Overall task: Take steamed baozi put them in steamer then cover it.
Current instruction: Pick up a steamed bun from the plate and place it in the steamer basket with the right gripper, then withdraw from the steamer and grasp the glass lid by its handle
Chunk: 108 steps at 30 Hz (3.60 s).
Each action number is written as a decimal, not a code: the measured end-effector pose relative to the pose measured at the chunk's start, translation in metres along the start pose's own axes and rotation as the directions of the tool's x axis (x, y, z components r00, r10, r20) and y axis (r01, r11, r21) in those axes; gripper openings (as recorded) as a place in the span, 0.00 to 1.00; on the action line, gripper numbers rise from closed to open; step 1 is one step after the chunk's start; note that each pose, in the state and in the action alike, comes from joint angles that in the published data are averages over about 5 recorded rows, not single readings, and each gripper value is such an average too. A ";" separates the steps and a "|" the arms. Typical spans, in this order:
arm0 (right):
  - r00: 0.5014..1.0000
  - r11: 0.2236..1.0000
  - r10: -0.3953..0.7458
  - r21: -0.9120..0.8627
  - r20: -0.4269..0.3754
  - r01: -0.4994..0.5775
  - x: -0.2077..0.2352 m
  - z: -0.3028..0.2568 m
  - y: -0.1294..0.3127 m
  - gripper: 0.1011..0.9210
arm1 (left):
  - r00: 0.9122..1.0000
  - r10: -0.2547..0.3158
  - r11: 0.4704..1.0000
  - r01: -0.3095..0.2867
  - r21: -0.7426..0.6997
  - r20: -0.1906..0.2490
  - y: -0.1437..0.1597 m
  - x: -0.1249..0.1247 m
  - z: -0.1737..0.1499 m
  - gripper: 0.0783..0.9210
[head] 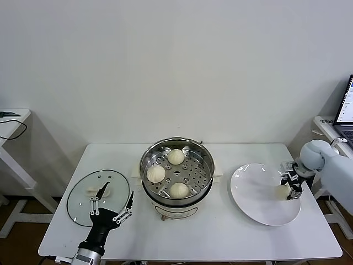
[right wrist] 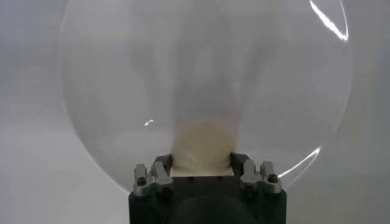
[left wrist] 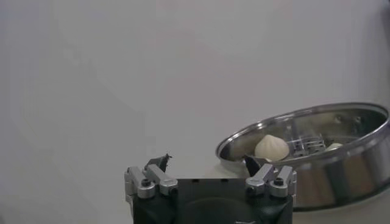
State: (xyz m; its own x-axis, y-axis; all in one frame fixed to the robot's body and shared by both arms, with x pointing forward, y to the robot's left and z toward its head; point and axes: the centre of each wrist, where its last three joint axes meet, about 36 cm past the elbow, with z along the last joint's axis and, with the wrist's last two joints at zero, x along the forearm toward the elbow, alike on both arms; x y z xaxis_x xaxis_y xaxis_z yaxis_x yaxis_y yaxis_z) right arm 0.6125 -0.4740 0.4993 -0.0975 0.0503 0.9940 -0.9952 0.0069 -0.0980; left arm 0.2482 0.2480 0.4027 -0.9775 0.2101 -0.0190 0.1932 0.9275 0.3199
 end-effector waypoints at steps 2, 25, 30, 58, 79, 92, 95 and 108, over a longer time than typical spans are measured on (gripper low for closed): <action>1.000 1.000 0.005 -0.004 0.009 -0.005 0.014 0.000 -0.001 0.66 | 1.000 0.000 1.000 0.000 0.000 0.002 0.000 0.000 -0.001 0.88; 0.971 0.993 0.079 0.068 0.228 -0.097 0.226 -0.120 0.007 0.68 | 0.999 0.013 1.000 -0.013 -0.016 0.038 0.006 -0.004 -0.007 0.88; 0.964 0.989 0.071 0.110 0.256 -0.102 0.254 -0.168 0.017 0.68 | 0.999 0.011 1.000 -0.011 -0.017 0.049 0.009 -0.006 -0.009 0.88; 0.989 0.973 0.033 0.220 0.146 -0.065 0.213 -0.354 -0.001 0.71 | 0.998 -0.013 1.000 0.014 -0.018 0.059 0.016 -0.007 -0.010 0.88; 0.993 0.982 0.019 0.183 0.113 -0.039 0.135 -0.378 -0.030 0.71 | 0.999 -0.026 1.000 0.026 -0.009 0.044 0.021 -0.013 -0.001 0.88; 0.990 0.986 0.024 0.162 0.136 -0.046 0.131 -0.376 -0.034 0.88 | 0.999 -0.027 1.000 0.027 -0.003 0.038 0.020 -0.013 0.001 0.88; 0.987 0.987 0.023 0.151 0.160 -0.047 0.143 -0.370 -0.037 0.88 | 0.999 -0.027 1.000 0.027 -0.004 0.037 0.019 -0.012 0.001 0.88; 0.929 0.996 0.067 0.030 0.364 -0.083 0.211 -0.281 -0.042 0.88 | 0.999 -0.041 0.999 0.041 0.005 0.034 0.016 -0.009 -0.003 0.88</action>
State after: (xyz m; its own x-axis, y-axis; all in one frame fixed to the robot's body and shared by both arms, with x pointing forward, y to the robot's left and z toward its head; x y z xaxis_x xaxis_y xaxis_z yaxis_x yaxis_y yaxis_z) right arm 0.6367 -0.1835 0.6997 -0.1612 -0.3163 0.9349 -0.9835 -0.0268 -0.1786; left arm 0.2595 0.2596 0.4111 -0.9811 0.1826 -0.0647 0.1536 0.9368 0.3144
